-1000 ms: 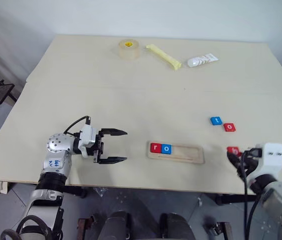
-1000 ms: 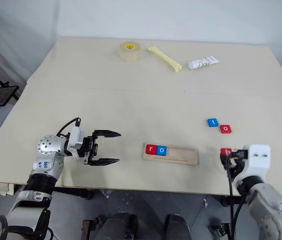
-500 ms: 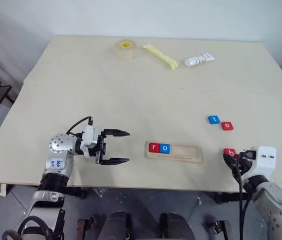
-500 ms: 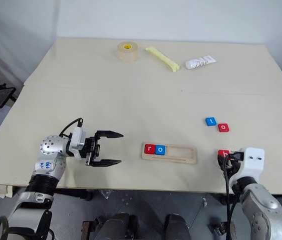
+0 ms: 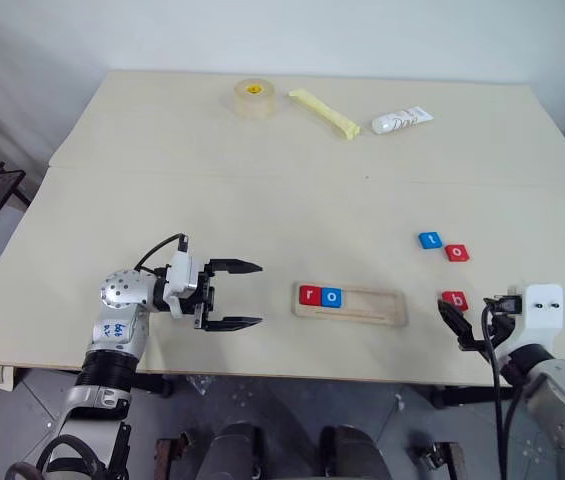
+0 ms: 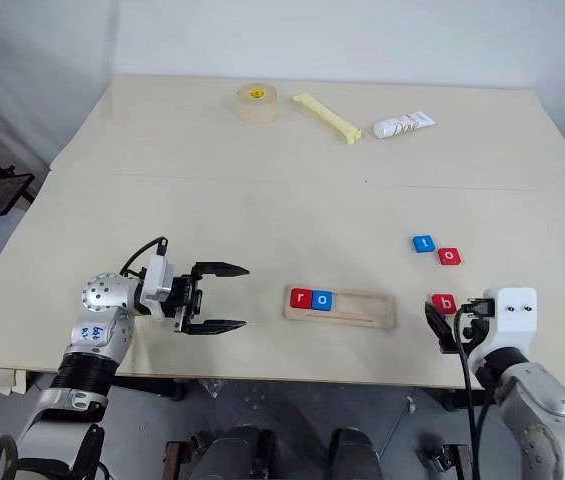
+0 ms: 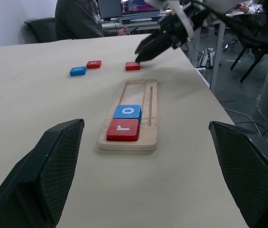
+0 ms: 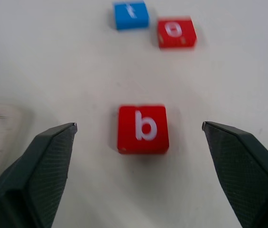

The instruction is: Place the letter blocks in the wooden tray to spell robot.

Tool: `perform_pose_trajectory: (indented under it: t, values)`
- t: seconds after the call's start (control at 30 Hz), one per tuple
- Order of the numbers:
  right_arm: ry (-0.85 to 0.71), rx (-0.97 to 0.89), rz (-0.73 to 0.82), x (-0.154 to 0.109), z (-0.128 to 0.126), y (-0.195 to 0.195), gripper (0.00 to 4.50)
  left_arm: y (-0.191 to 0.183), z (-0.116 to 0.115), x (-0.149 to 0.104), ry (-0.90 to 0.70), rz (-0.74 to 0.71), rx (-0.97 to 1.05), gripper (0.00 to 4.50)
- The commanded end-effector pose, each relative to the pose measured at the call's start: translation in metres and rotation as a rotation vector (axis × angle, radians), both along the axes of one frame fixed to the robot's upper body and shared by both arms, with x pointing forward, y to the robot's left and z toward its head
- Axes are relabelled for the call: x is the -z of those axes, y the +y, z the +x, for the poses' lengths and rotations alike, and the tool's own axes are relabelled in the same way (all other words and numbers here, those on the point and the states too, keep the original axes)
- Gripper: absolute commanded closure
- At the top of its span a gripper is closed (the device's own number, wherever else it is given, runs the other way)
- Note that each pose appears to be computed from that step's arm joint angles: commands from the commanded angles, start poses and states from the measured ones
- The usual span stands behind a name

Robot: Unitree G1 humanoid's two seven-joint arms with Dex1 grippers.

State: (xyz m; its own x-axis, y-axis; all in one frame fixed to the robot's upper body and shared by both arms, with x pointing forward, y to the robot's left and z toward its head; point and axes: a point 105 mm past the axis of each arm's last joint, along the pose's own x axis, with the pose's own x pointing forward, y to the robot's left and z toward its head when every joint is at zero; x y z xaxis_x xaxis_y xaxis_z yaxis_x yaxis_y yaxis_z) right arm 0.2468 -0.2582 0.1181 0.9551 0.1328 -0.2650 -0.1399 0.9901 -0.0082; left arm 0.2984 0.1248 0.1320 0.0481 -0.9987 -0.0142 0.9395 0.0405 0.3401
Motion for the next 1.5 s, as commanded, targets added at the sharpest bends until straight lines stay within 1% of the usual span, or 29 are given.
perform_pose_trajectory:
  t: [0.03,0.17,0.3,0.37,0.5,0.57,0.67,0.8,0.93,1.13,1.5]
  values:
    - [-0.012,-0.153,-0.07,-0.017,-0.009,0.006,0.03,-0.002,-0.003,-0.006,-0.028,-0.014,0.009,0.0]
    - [0.041,-0.341,-0.221,-0.031,-0.01,-0.001,0.03,-0.003,-0.003,-0.005,-0.026,-0.016,0.009,0.0]
    - [0.074,-0.493,-0.375,-0.048,0.006,-0.018,0.03,-0.003,-0.003,-0.004,-0.021,-0.015,0.013,0.0]
    - [0.109,-0.578,-0.448,-0.05,0.016,-0.024,0.03,-0.003,-0.004,-0.003,-0.022,-0.014,0.014,0.0]
    - [0.175,-0.753,-0.582,-0.042,0.029,-0.03,0.03,-0.005,-0.005,-0.003,-0.025,-0.021,0.01,0.0]
    - [0.186,-0.809,-0.617,-0.04,0.038,-0.033,0.03,-0.006,-0.006,-0.002,-0.027,-0.022,0.008,0.0]
    - [0.217,-0.867,-0.646,-0.036,0.048,-0.036,0.03,-0.006,-0.008,-0.003,-0.032,-0.029,-0.002,0.0]
    - [0.258,-0.939,-0.674,-0.029,0.054,-0.037,0.03,-0.003,-0.011,-0.002,-0.034,-0.033,-0.031,0.0]
    - [0.306,-0.972,-0.674,-0.015,0.055,-0.04,0.03,-0.001,-0.014,-0.001,-0.034,-0.035,-0.052,0.0]
    - [0.325,-0.977,-0.662,-0.004,0.057,-0.04,0.03,-0.002,-0.015,-0.003,-0.04,-0.04,-0.061,0.0]
    - [0.319,-0.934,-0.62,-0.005,0.061,-0.038,0.03,-0.005,-0.016,-0.002,-0.038,-0.041,-0.049,0.0]
